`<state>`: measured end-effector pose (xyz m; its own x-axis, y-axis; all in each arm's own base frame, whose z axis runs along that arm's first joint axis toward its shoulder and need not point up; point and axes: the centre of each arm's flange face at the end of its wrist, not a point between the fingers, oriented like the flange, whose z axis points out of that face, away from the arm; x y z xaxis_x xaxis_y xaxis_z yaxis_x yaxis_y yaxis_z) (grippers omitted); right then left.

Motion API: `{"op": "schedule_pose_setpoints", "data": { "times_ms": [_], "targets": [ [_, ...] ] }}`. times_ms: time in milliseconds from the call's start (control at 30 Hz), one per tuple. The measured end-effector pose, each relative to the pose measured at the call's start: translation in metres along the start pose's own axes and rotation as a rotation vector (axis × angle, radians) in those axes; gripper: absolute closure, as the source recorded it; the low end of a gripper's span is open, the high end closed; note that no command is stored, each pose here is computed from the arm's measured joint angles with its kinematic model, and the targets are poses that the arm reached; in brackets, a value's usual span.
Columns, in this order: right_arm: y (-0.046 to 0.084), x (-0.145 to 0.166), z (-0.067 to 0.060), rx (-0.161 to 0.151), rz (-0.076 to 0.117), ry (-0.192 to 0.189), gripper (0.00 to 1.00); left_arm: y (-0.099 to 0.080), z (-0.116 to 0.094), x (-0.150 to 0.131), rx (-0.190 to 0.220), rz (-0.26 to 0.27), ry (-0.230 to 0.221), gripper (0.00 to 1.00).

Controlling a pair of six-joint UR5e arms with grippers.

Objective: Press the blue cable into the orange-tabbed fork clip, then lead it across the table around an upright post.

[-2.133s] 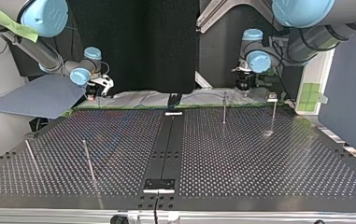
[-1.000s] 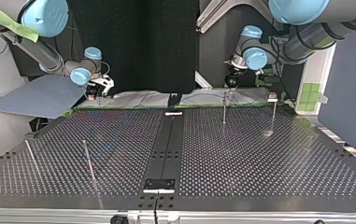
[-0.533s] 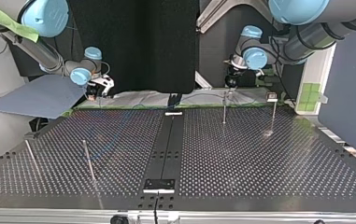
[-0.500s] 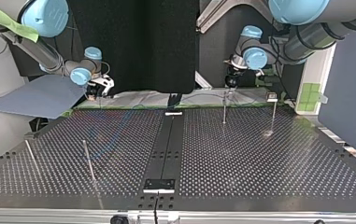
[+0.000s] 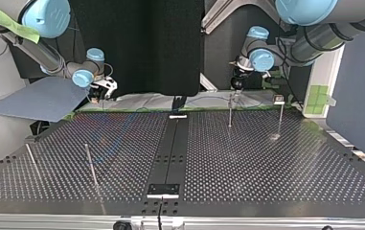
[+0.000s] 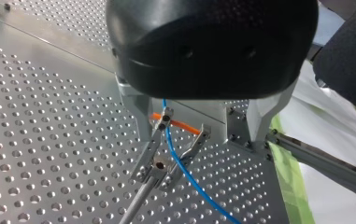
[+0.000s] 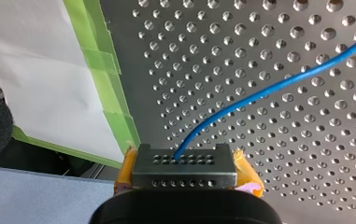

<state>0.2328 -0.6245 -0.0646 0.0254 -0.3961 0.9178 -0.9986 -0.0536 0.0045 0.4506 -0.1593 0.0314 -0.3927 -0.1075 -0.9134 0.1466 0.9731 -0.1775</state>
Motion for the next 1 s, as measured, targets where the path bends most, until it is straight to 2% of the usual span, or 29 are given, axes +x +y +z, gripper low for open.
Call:
{"op": "schedule_pose_setpoints", "data": {
  "times_ms": [200,300,467,767,1000],
  "targets": [
    [0.000,0.000,0.000,0.001,0.000,0.000,1.00,0.002,-0.004,0.003,-0.018,0.012,0.009,0.02],
    [-0.001,0.000,0.000,0.001,0.000,0.000,1.00,0.004,-0.010,0.002,-0.032,0.008,-0.001,0.02],
    [-0.002,0.000,0.000,0.003,-0.003,0.000,1.00,-0.001,-0.022,0.009,-0.026,0.009,-0.011,0.02],
    [-0.004,0.000,-0.001,0.005,-0.005,0.000,1.00,-0.016,-0.046,0.032,0.010,0.066,-0.006,0.02],
    [-0.006,-0.001,-0.002,0.009,-0.007,-0.001,1.00,-0.035,-0.067,0.051,0.084,0.106,0.001,0.02]
  ]
}}
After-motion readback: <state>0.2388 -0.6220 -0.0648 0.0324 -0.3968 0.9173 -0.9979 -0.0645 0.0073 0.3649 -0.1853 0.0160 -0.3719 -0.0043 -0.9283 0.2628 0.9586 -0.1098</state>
